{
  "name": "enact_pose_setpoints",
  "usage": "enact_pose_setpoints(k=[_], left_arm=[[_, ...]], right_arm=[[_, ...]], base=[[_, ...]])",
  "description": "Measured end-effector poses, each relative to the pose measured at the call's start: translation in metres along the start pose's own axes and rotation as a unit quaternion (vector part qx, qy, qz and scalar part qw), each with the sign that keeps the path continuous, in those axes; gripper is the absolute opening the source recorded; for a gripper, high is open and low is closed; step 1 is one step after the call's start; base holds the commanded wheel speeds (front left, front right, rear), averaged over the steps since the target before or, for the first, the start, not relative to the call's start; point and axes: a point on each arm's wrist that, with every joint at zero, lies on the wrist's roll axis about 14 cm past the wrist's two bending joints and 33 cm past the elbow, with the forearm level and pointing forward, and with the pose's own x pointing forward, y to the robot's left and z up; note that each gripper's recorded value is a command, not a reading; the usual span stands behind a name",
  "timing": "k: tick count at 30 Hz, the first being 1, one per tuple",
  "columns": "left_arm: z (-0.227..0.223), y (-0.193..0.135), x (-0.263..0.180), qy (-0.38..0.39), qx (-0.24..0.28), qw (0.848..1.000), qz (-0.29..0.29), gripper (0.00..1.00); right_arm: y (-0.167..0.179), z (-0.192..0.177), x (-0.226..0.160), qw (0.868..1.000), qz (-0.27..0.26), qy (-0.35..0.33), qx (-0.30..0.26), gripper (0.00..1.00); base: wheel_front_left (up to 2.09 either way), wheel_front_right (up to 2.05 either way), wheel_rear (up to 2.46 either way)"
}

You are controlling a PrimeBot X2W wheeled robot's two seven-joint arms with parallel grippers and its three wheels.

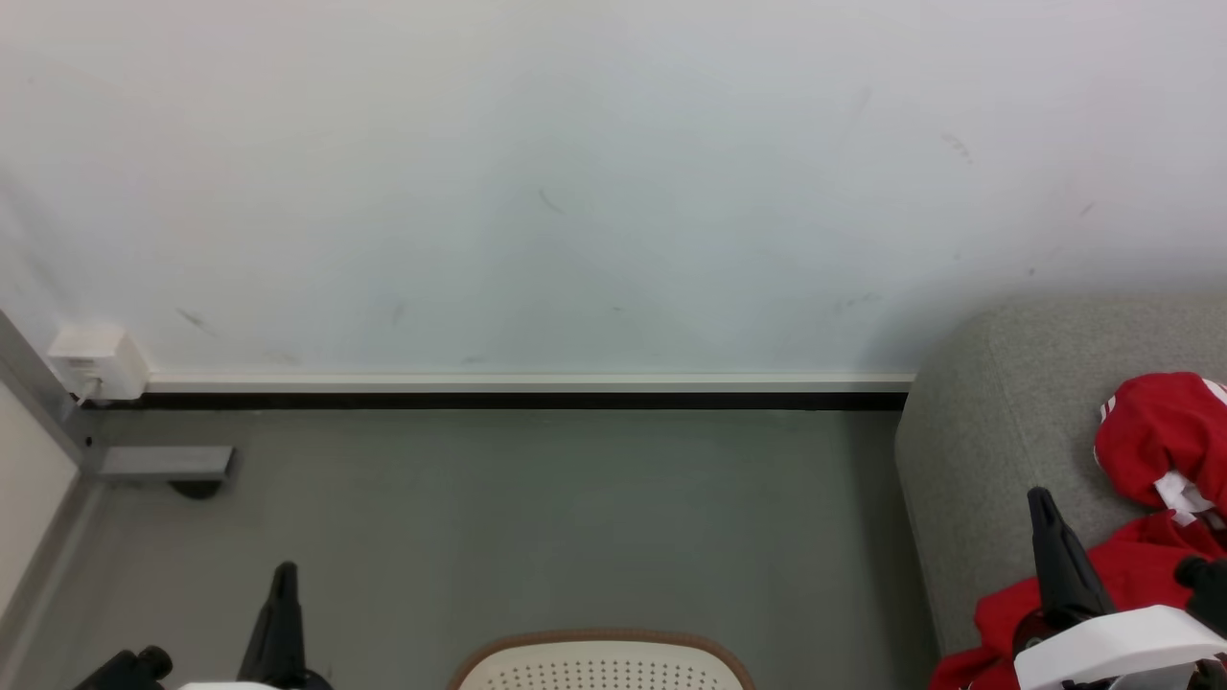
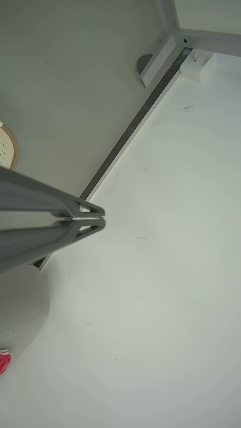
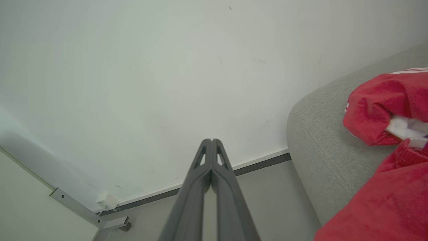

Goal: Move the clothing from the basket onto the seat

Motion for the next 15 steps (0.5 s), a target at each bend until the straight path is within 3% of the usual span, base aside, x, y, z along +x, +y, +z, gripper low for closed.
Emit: enact_pose_setpoints(k=[15], left_arm=[[-0.0021,-0.0027,0.0041,0.012,-0.101,0.995,0.003,0.00]], right_arm=[[-0.0093,0.0015,-0.0024,0.994,-0.025,-0.003,0.105,0.00]], base=[[0.00,0.00,0.00]])
